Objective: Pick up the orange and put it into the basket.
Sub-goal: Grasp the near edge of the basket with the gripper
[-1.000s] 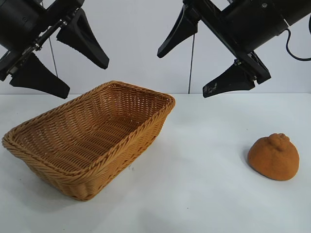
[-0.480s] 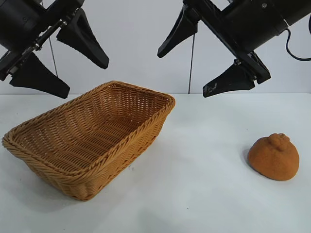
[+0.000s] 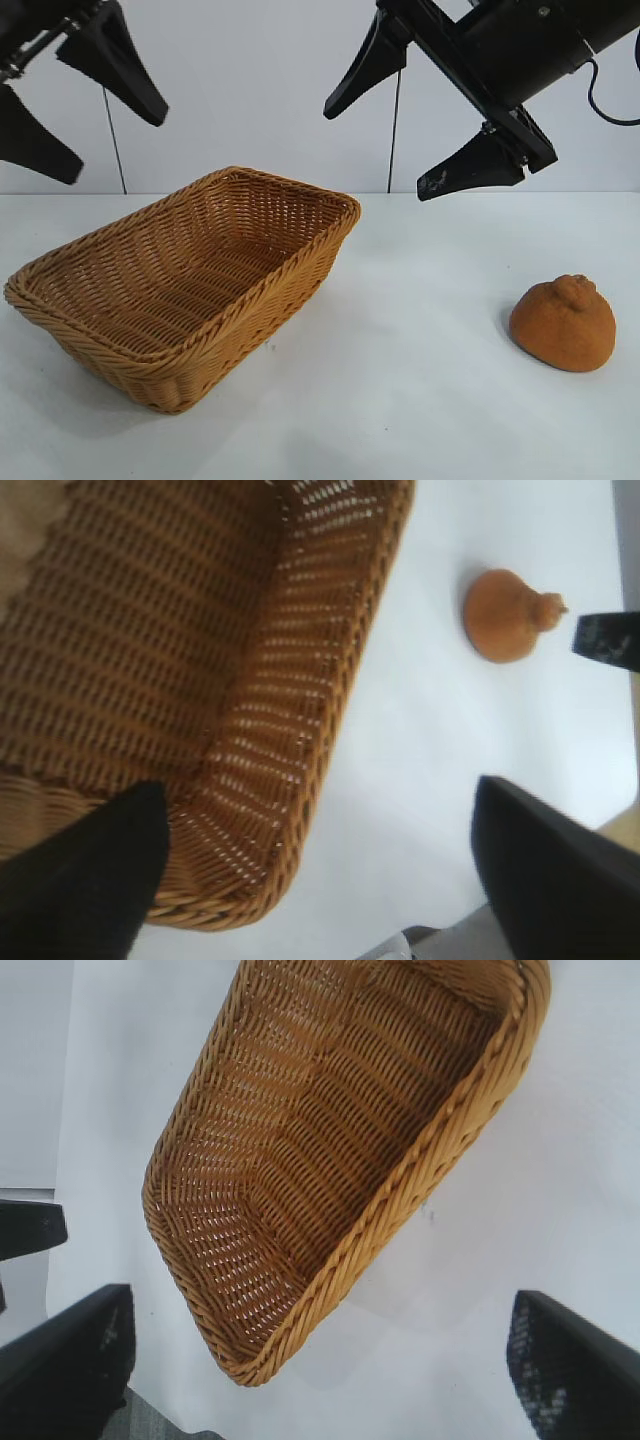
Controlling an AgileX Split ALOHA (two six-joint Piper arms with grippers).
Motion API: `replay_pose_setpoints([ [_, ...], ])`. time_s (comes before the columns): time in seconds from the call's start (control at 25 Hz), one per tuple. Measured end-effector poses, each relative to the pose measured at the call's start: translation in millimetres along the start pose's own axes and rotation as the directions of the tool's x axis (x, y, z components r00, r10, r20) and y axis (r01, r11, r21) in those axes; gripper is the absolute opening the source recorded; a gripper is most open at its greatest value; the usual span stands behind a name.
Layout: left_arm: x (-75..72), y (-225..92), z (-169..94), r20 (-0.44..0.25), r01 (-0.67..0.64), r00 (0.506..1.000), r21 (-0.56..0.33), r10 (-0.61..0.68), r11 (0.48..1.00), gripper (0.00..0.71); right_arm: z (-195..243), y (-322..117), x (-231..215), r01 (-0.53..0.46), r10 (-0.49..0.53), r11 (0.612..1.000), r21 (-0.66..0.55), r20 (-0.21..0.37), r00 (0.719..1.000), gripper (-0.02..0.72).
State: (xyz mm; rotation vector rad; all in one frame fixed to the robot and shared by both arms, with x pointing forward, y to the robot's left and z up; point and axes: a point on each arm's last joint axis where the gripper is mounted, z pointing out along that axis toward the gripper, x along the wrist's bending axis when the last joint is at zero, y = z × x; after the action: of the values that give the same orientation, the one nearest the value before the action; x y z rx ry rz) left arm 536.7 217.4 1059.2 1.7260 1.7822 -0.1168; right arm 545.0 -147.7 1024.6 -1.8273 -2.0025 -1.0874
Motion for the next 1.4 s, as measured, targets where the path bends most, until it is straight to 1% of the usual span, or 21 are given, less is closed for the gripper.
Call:
replay_pose_setpoints([
  [0.12,1.7,-4.9,-20.1,-0.09,0.07,0.993,-0.03,-0.073,0.997,0.589,0.0,0.0,0.0,0.0,0.0,1.0,0.0,0.0,1.0,0.694],
  [0.24,4.9,-14.1,-31.6,-0.145,0.194,0.969,-0.057,-0.2,0.979,0.589,0.0,0.2,0.0,0.0,0.0,1.0,-0.002,0.001,1.0,0.694],
  [0.36,13.2,-29.6,-28.3,-0.173,0.321,0.93,-0.057,-0.326,0.945,0.589,0.0,0.3,-0.1,0.0,0.0,1.0,-0.003,0.001,1.0,0.694],
  [0.48,24.3,-41.8,-15.6,-0.195,0.412,0.889,-0.056,-0.415,0.909,0.589,0.0,0.3,-0.1,0.0,0.0,1.0,-0.003,0.001,1.0,0.694],
  [0.52,24.3,-41.8,-15.6,-0.195,0.412,0.889,-0.056,-0.415,0.909,0.589,0.0,0.3,-0.1,0.0,0.0,1.0,-0.003,0.001,1.0,0.694],
  [0.6,28.8,-45.7,-10.5,-0.195,0.442,0.873,-0.073,-0.447,0.894,0.589,0.0,0.4,-0.1,0.0,0.0,1.0,-0.004,0.002,1.0,0.694],
  [0.72,30.6,-45.4,-8.1,-0.177,0.481,0.852,-0.107,-0.492,0.87,0.589,0.0,0.4,-0.1,0.0,0.0,1.0,-0.005,0.002,1.0,0.694],
  [0.84,26.4,-44.0,-6.3,-0.154,0.501,0.842,-0.13,-0.517,0.855,0.589,0.0,0.4,-0.1,0.0,0.0,1.0,-0.005,0.002,1.0,0.694],
  [0.96,17.6,-49.2,0.7,-0.134,0.53,0.828,-0.129,-0.545,0.838,0.589,0.0,0.6,-0.2,0.0,0.0,1.0,-0.007,0.002,1.0,0.694],
  [1.04,15.0,-56.2,8.4,-0.124,0.565,0.806,-0.135,-0.579,0.814,0.589,0.0,0.6,-0.2,0.0,0.0,1.0,-0.007,0.003,1.0,0.694],
  [1.08,14.9,-60.6,12.7,-0.118,0.592,0.786,-0.139,-0.606,0.794,0.589,0.0,0.6,-0.2,0.0,0.0,1.0,-0.007,0.003,1.0,0.694],
  [1.16,17.6,-68.8,20.0,-0.108,0.643,0.744,-0.153,-0.659,0.751,0.589,0.0,0.6,-0.2,0.0,0.0,1.0,-0.007,0.003,1.0,0.694],
  [1.24,21.4,-75.2,25.3,-0.104,0.668,0.72,-0.165,-0.686,0.726,0.589,0.0,0.6,-0.2,0.0,0.0,1.0,-0.007,0.003,1.0,0.694],
  [1.4,24.9,-76.7,30.0,-0.092,0.677,0.71,-0.184,-0.698,0.713,0.589,0.0,0.6,-0.2,0.0,0.0,1.0,-0.007,0.003,1.0,0.694],
])
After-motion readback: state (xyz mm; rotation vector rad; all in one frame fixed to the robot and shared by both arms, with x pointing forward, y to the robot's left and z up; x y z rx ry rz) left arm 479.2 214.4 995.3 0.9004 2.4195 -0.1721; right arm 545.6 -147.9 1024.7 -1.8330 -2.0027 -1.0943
